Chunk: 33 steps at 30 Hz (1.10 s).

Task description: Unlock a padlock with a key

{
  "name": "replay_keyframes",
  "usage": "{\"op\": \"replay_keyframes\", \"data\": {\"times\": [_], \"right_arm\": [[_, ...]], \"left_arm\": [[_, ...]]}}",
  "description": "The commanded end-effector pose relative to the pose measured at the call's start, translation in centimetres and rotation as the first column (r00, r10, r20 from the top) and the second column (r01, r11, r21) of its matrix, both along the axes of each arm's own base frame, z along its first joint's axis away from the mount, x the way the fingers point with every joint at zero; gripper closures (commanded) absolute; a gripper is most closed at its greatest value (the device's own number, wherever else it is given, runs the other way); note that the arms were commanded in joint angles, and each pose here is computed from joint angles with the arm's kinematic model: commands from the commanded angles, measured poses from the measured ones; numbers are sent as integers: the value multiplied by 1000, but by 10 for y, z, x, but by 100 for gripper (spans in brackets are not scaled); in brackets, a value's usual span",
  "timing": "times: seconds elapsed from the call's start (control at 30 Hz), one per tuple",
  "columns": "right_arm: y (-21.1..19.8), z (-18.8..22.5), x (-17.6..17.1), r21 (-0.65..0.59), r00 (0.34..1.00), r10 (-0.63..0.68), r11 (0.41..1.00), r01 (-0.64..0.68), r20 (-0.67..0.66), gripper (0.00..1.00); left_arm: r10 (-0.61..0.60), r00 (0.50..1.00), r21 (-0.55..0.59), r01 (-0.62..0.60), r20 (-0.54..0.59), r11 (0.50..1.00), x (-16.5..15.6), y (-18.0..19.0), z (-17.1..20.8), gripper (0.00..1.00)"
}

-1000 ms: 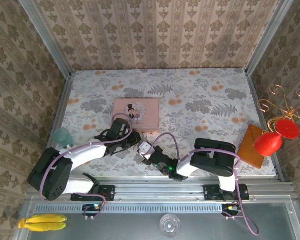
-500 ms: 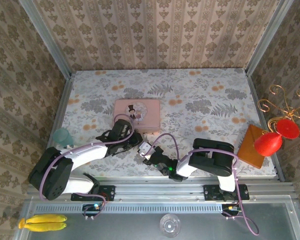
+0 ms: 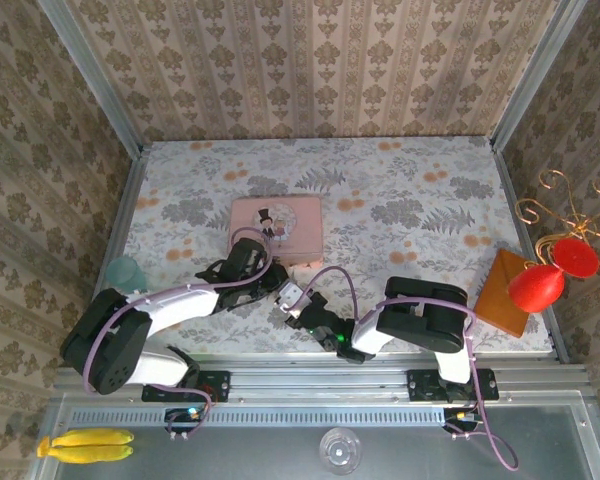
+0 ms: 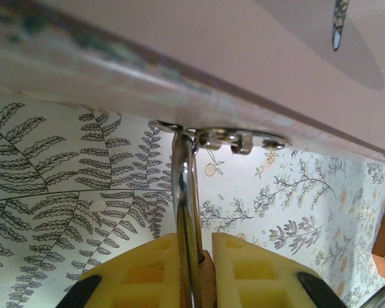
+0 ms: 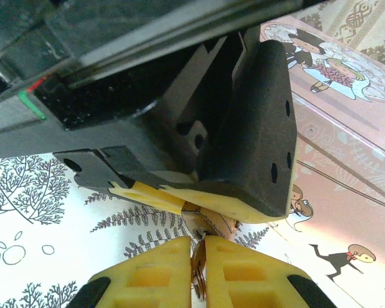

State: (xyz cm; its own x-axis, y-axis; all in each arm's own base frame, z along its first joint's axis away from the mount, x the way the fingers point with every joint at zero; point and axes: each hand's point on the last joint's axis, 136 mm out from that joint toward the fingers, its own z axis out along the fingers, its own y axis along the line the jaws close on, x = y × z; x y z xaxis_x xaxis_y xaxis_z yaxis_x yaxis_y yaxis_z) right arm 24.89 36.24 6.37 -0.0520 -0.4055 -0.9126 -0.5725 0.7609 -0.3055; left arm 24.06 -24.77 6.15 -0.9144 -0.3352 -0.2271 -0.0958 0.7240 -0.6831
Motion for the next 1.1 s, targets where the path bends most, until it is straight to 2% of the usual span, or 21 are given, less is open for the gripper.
{"op": "replay_keyframes", "data": {"times": [0.0,0.13,0.23,0.33,0.4,0.47,0.57,0.87,1.07], "right_arm": [[-4,14,10,91,997,-75,993,75,6,89],[-19,21,21,196,986,-149,967,162,-81,90],[-34,24,30,307,960,-195,918,251,-199,90],[-50,19,40,396,906,-240,838,374,-349,90],[-63,7,45,419,828,-276,759,499,-488,91],[-69,-2,45,452,766,-257,682,576,-589,91],[-69,-10,43,508,714,-181,587,630,-677,91],[-67,-26,36,546,631,-66,437,715,-773,93],[-71,-31,34,548,635,-93,421,723,-767,93]], "left_arm": [[-33,998,-66,37,53,997,6,-18,20,100],[-16,997,-102,23,70,994,7,-20,23,100],[14,997,-131,-4,78,991,7,-19,23,100],[23,995,-136,-9,97,991,9,-18,26,100],[13,994,-112,0,108,994,11,-18,27,100],[15,993,-107,-2,117,994,13,-18,29,100],[14,992,-87,-3,127,996,16,-17,28,100],[12,994,-99,0,111,995,20,-24,17,100],[-9,995,-106,19,99,994,18,-28,13,100]]}}
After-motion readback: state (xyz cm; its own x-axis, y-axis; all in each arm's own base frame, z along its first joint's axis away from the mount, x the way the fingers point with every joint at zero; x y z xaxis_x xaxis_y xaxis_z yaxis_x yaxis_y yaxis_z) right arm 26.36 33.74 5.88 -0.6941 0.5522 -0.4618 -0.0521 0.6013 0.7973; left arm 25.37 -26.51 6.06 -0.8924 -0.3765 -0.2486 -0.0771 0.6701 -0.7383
